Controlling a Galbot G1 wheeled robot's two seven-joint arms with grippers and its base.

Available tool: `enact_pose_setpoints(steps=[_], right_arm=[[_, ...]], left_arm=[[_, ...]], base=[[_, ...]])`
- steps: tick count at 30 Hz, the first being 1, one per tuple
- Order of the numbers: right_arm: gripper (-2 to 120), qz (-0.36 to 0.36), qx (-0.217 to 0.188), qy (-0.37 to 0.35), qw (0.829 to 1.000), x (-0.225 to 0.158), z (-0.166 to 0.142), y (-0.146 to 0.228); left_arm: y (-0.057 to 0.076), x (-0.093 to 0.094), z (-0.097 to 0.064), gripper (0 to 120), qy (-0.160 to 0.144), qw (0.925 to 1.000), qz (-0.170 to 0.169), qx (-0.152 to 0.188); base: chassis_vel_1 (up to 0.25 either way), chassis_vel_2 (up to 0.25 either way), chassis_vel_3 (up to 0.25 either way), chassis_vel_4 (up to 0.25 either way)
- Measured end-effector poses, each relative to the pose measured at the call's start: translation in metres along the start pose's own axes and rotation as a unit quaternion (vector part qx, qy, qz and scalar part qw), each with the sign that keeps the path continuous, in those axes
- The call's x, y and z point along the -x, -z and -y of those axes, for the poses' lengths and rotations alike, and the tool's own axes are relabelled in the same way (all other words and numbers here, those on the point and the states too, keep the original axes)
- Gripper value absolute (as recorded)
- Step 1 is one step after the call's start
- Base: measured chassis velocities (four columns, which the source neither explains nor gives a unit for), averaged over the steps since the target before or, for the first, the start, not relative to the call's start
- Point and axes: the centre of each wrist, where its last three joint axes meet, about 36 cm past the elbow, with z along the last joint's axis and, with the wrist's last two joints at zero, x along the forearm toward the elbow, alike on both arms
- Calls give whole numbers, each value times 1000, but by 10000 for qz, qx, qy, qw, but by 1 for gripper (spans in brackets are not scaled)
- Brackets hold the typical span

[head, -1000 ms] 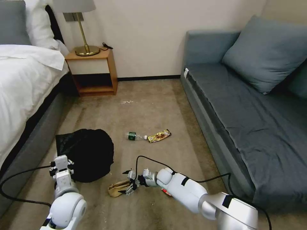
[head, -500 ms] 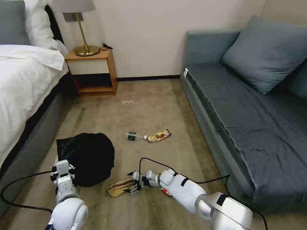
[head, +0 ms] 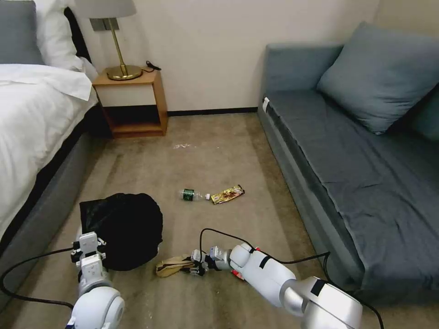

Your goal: Pick up the trash bin, then pick up the garbage on the floor and place it into the trash bin.

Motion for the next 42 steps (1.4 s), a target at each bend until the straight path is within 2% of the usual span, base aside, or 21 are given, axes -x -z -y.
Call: enact_pose_setpoints(steps=[3,5,13,15,17,20,22,25,27,28,31,32,35,36,40,42], right_arm=[[4,102,68,-127,9998,-8,7,-2],[0,141,90,-174,9997,-10,9,-3],[0,471,366,-825,9948,-27,25,-3],[0,663,486,-1408,9866,-32,34,1],[0,680,495,-1451,9858,-33,35,2],[0,1091,731,-1971,9716,-38,50,18],[0,1153,760,-2012,9698,-38,51,21],[0,1645,1006,-2204,9562,-36,59,52],[0,1645,1006,-2204,9562,-36,59,52],[0,2006,1176,-2248,9463,-33,61,75],[0,2788,1595,-2009,9255,-17,41,131],[0,2788,1595,-2009,9255,-17,41,131],[0,3138,1707,-1272,9253,6,-5,166],[0,3138,1707,-1272,9253,6,-5,166],[0,2938,1524,-698,9411,25,-46,163],[0,2829,1476,-706,9451,26,-48,154]], left_arm=[[-5,-2,0,3,-1,10000,-31,0],[-6,-2,0,3,0,10000,-41,-2],[-10,-3,0,3,-5,10000,-40,-19],[-11,-3,0,3,1,10000,-32,-22],[-11,-3,0,3,0,10000,-32,-22],[-12,-4,2,3,-4,10000,-31,-37],[-12,-4,2,3,-7,10000,-31,-40],[-13,-5,5,3,-25,10000,-37,-71],[-13,-5,5,3,-25,10000,-37,-71],[-13,-6,7,3,-30,9999,-50,-114],[-11,-5,12,3,-55,9996,-86,-248],[-11,-5,12,3,-55,9996,-86,-248],[-4,-2,15,3,-70,9992,-28,-394],[-4,-2,15,3,-70,9992,-28,-394],[5,-2,15,3,-98,9983,12,-575],[7,-4,15,3,-98,9981,33,-610]], base=[[0,0,0,0],[0,0,0,0],[0,0,0,0],[0,0,0,0],[0,0,0,0],[0,0,0,0],[0,0,0,0],[0,0,0,0],[0,0,0,0],[0,0,0,0],[0,0,0,0],[0,0,0,0],[0,0,0,0],[0,0,0,0],[0,0,0,0],[0,0,0,0]])
